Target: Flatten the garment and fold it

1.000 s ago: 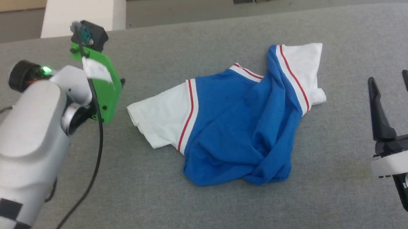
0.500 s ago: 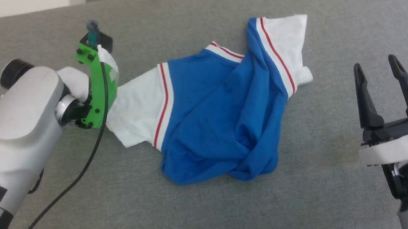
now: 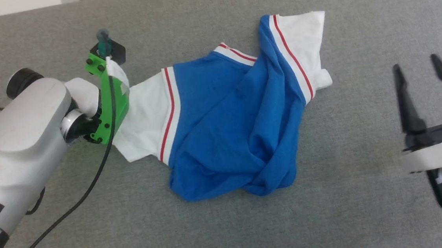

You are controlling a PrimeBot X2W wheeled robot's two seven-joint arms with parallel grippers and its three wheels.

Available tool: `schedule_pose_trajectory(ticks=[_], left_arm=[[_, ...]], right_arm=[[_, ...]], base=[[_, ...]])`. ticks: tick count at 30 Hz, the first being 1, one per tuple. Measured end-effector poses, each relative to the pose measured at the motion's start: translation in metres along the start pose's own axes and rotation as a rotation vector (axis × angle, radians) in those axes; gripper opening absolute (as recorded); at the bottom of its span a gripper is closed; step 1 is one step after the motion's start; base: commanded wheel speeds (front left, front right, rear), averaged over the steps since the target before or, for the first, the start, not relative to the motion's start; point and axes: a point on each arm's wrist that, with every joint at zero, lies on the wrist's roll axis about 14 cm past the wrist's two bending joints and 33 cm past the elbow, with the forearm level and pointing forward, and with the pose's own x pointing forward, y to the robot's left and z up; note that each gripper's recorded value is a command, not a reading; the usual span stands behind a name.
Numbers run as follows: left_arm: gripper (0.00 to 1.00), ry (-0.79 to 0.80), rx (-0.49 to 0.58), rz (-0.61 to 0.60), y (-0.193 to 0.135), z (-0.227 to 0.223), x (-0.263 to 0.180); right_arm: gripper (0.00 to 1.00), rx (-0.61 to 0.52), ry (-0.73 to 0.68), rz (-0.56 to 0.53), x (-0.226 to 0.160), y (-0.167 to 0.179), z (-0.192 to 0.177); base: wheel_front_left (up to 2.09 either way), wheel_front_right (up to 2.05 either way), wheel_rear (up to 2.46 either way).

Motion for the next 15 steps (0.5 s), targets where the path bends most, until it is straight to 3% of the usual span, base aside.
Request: schedule_pose_trajectory(ticks=[10, 15], left_arm=[[0.0, -0.222, -0.031, 0.062, 0.018, -0.002, -0.054], [0.0, -0.276, -0.056, 0.099, 0.029, -0.014, -0.075]], right_arm=[[1.0, -0.153, -0.036, 0.102, 0.047, -0.017, 0.048], [1.0, -0.251, 0.085, 0.241, 0.079, 0.002, 0.05]], base=[[0.0, 0.0, 0.0], [0.0, 0.0, 0.0]])
